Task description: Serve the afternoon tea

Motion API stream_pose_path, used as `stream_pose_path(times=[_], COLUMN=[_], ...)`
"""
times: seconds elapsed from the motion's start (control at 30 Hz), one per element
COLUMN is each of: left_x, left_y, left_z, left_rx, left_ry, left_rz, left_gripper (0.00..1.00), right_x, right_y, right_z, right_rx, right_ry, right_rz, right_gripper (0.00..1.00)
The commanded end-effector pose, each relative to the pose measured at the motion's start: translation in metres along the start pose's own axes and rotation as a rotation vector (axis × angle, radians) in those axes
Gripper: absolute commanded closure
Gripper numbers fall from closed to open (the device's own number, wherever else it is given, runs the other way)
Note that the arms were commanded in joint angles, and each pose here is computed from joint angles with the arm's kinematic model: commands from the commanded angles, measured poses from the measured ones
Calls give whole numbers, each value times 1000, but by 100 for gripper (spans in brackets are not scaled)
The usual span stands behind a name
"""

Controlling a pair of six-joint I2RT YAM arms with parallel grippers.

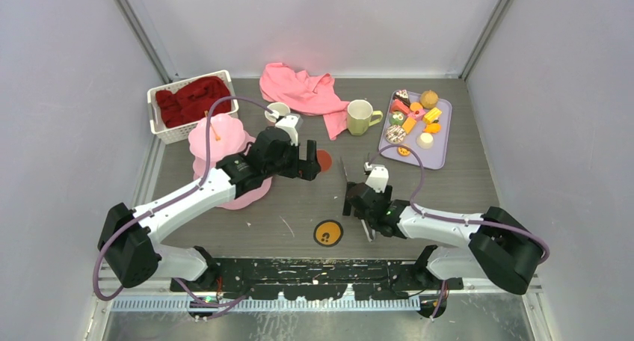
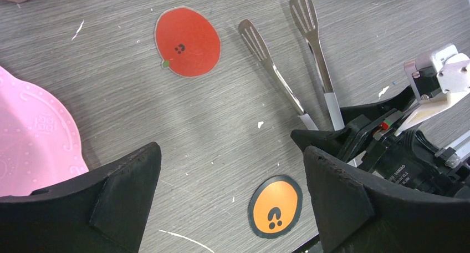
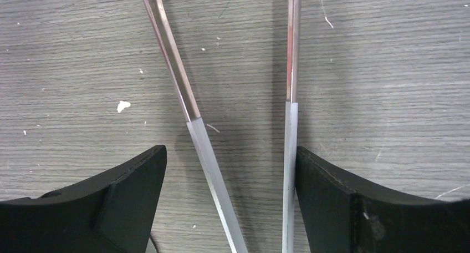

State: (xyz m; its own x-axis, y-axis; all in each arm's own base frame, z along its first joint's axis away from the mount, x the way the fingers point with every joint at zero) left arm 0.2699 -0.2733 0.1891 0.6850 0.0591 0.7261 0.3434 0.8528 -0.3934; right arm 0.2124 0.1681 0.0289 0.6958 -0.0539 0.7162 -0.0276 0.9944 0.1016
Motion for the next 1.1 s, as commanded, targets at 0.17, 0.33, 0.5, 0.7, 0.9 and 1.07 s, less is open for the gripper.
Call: stream_pose_path(times=[0.17, 0.33, 0.5, 0.7, 0.9, 1.07], left_x=[23, 24, 24, 25, 22, 22], left_y=[-12, -13, -13, -16, -14, -13], left_z=[9, 9, 9, 7, 8, 8], left_rx=[-37, -42, -44, -55, -47, -42], left_ry=[-63, -62, -64, -60, -60, -63], left_rz=[-14, -13, -12, -9, -10, -8], left_gripper=[1, 1, 1, 1, 1, 1], right_x=[-15, -19, -22, -26, -31, -23], right_y=[-16, -23, -29, -29, -26, -19], right_z=[-1, -2, -3, -7, -9, -7], right_rx=[-147, -206, -234, -249, -230, -199], right_ry=[42, 53, 49, 61, 68, 60], right_rz=[22, 40, 20, 39, 52, 98], right_gripper=[16, 15, 15, 21, 43, 75])
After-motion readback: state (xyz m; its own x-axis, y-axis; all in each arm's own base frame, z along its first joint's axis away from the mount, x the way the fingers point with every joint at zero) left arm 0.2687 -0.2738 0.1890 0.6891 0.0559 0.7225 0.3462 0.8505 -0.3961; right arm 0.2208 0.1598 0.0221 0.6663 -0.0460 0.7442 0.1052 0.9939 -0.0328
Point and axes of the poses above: each gripper's point midway between its finger pads, its own z axis back along the fingers, its own y axis along the line the jaws close on, x = y × z, the point moved 1 cm from there along z, back along the fingers, and after that the axes turned 5 degrees about z, right-handed, at the moved point
